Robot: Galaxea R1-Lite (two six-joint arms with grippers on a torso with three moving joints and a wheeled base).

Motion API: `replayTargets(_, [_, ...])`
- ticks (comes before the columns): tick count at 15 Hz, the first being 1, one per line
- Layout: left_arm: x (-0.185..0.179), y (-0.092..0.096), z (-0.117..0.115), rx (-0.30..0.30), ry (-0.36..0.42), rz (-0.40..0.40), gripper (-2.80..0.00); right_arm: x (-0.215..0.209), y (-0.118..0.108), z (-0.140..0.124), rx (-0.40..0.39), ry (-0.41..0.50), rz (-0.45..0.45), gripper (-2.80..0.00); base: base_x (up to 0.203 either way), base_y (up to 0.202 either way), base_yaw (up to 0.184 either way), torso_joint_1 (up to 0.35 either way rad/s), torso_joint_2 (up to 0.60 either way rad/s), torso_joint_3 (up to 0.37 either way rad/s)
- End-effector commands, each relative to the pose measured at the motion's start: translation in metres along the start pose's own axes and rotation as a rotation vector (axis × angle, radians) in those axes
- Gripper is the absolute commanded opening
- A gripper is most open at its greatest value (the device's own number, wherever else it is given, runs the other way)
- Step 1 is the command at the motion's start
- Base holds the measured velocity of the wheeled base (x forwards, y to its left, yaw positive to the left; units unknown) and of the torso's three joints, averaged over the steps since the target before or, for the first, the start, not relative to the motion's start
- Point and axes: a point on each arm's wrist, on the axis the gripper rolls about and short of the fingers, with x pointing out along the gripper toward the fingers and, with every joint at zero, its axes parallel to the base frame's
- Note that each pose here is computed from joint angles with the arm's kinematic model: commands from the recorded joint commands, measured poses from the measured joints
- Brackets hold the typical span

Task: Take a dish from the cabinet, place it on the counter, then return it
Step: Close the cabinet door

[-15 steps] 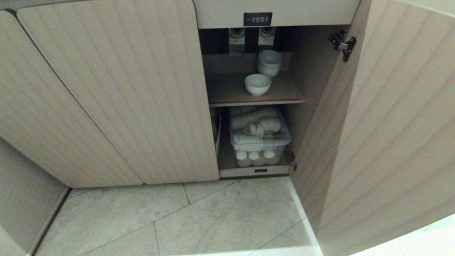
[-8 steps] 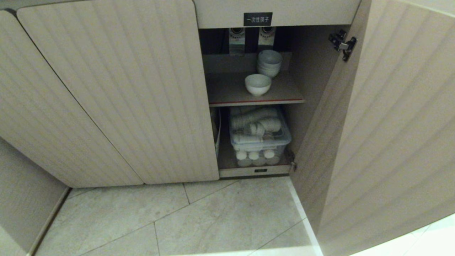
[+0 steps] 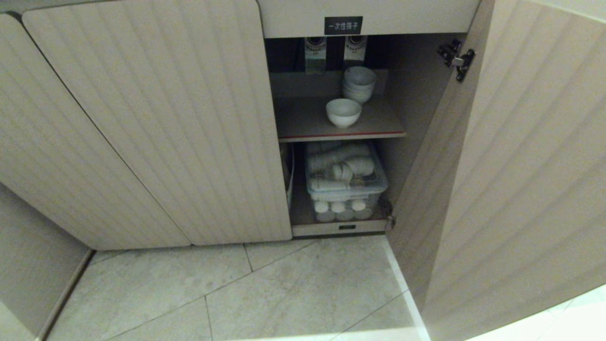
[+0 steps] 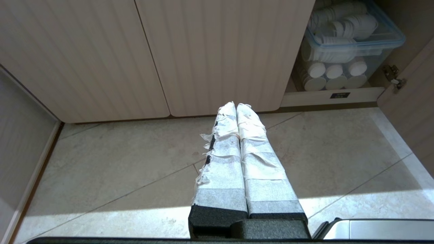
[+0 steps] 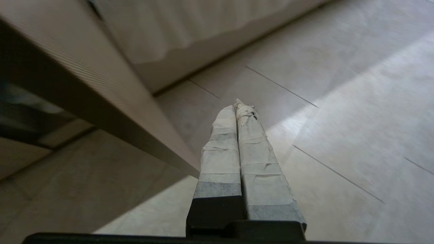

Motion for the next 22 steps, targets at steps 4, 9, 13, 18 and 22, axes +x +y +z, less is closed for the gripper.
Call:
replayTargets(4, [0.000,0.000,0.000,0.000,-0.001,0.000,-2.80,0.002,0.006,0.009,0.072,-0.090,0.193,-2.80,0.000,0.000,0.000,0.000,0.00,0.000])
replayTargets(9, [0.000,0.000,0.000,0.000,-0.001,0.000,-2.80,0.004,0.008,0.008,0.113,-0.134,0.285,-2.80,0.000,0.000,0.000,0.000,0.00,0.000])
replayTargets(13, [0.000,0.000,0.000,0.000,-0.001,0.000,-2.80,0.001,0.011,0.012,0.162,-0.179,0.378,-2.80,0.000,0.000,0.000,0.000,0.00,0.000])
replayTargets(18, [0.000,0.000,0.000,0.000,-0.001,0.000,-2.80,0.000,0.012,0.014,0.200,-0.200,0.437,-2.80,0.000,0.000,0.000,0.000,0.00,0.000])
replayTargets(22, [0.000,0.000,0.000,0.000,-0.001,0.000,-2.80,-0.005,0.012,0.010,0.204,-0.194,0.506,-2.80,0.000,0.000,0.000,0.000,0.00,0.000])
